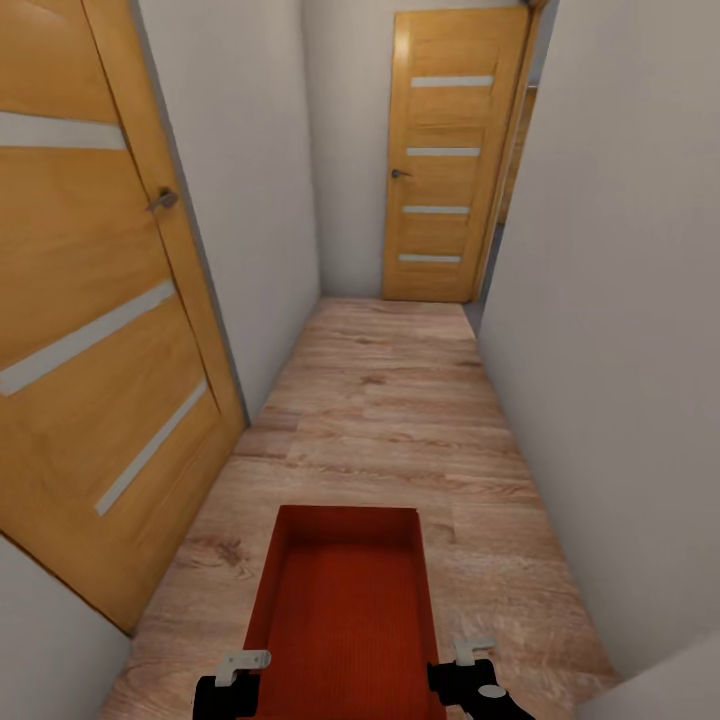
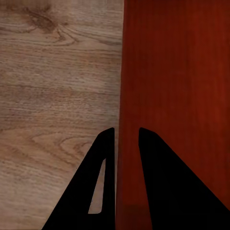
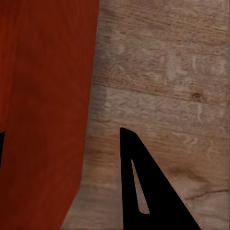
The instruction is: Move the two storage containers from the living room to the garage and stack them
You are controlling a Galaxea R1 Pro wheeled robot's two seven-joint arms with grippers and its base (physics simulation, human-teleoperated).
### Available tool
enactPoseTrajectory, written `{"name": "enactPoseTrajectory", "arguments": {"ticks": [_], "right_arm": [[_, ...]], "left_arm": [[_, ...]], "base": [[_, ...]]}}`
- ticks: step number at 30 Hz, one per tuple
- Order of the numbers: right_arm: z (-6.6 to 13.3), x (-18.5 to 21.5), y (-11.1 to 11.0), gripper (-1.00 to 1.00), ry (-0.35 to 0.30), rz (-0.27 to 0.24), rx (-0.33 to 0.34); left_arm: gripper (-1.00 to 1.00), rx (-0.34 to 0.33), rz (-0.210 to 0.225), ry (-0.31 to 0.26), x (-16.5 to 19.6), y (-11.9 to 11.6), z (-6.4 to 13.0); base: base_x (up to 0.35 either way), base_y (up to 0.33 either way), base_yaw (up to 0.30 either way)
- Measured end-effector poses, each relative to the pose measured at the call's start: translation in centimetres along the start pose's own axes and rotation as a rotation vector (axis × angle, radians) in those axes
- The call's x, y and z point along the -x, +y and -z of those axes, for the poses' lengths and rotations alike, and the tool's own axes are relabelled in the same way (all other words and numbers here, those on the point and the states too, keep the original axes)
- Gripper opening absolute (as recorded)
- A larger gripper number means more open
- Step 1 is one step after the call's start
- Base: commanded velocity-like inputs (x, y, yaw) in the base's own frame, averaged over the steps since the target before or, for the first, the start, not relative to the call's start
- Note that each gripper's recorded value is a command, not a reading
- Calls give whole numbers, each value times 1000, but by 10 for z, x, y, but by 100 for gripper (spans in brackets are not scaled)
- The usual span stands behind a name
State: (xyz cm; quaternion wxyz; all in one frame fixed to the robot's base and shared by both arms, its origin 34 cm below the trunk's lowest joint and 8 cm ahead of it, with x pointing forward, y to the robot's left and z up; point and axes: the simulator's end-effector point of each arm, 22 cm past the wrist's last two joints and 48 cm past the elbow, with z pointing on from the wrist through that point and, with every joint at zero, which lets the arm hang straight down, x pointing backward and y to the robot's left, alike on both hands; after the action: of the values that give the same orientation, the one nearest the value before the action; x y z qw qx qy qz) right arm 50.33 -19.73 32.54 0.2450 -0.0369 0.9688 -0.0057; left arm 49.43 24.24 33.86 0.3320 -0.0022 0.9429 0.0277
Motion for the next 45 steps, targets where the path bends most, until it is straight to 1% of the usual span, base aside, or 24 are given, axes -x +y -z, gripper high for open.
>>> {"name": "enactPoseTrajectory", "arguments": {"ticks": [45], "right_arm": [[0, 0, 0, -100, 0, 0, 0]], "left_arm": [[-100, 0, 0, 1, 0, 0, 0]], "base": [[347, 0, 0]]}}
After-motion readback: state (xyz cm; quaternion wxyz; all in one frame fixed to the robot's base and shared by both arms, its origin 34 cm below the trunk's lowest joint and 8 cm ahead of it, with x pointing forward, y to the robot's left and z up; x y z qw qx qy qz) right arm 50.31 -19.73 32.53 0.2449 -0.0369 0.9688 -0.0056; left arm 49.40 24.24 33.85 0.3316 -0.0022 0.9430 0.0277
